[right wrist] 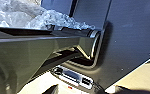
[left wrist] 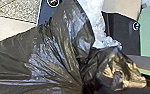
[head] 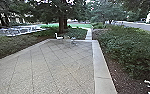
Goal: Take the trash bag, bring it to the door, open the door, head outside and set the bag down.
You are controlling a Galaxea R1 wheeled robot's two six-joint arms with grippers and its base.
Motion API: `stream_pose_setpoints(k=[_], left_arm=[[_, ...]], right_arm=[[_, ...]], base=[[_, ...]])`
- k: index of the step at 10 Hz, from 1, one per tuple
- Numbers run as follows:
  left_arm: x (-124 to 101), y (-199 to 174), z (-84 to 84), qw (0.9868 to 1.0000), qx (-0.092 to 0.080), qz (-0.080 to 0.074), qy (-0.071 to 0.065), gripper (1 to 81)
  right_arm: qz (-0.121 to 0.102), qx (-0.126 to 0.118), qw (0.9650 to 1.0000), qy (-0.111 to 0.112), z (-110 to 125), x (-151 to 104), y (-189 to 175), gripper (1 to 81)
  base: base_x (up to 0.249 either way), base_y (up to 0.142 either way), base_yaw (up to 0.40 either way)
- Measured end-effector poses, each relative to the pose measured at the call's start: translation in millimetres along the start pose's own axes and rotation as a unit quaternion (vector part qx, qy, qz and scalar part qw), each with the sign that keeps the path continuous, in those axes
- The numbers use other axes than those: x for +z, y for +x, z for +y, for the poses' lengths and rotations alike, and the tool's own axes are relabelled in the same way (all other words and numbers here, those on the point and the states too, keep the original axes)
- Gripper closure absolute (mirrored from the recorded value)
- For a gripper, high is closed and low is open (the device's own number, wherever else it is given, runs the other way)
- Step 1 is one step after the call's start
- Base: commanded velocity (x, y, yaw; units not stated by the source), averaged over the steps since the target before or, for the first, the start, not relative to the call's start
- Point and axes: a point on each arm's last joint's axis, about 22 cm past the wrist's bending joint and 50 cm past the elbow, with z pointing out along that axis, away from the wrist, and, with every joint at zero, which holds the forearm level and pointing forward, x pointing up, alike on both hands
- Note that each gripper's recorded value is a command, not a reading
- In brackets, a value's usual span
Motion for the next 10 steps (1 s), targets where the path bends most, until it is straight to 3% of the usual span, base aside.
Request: stream_pose_setpoints(k=[2,5,8,10], left_arm=[[-15,15,-5.2,0.9998,-0.001,0.001,-0.02,81.1],[-53,62,-56.5,0.9994,-0.034,-0.003,-0.008,81.1],[-77,135,-66.9,0.9976,-0.065,0.002,-0.023,81.1],[-97,183,-76.5,0.9961,-0.081,0.013,-0.032,81.1]], right_arm=[[-0.003,-0.002,0.9996,0.027,-11,-10,-5,1.0],[-0.038,0.018,0.9987,0.029,3,-14,-38,1.0],[-0.067,0.035,0.9964,0.039,-4,-8,-62,1.0],[-0.065,0.035,0.9967,0.034,0,-6,-57,1.0]], base=[[0.0,0.0,0.0],[0.0,0.0,0.0],[0.0,0.0,0.0],[0.0,0.0,0.0]])
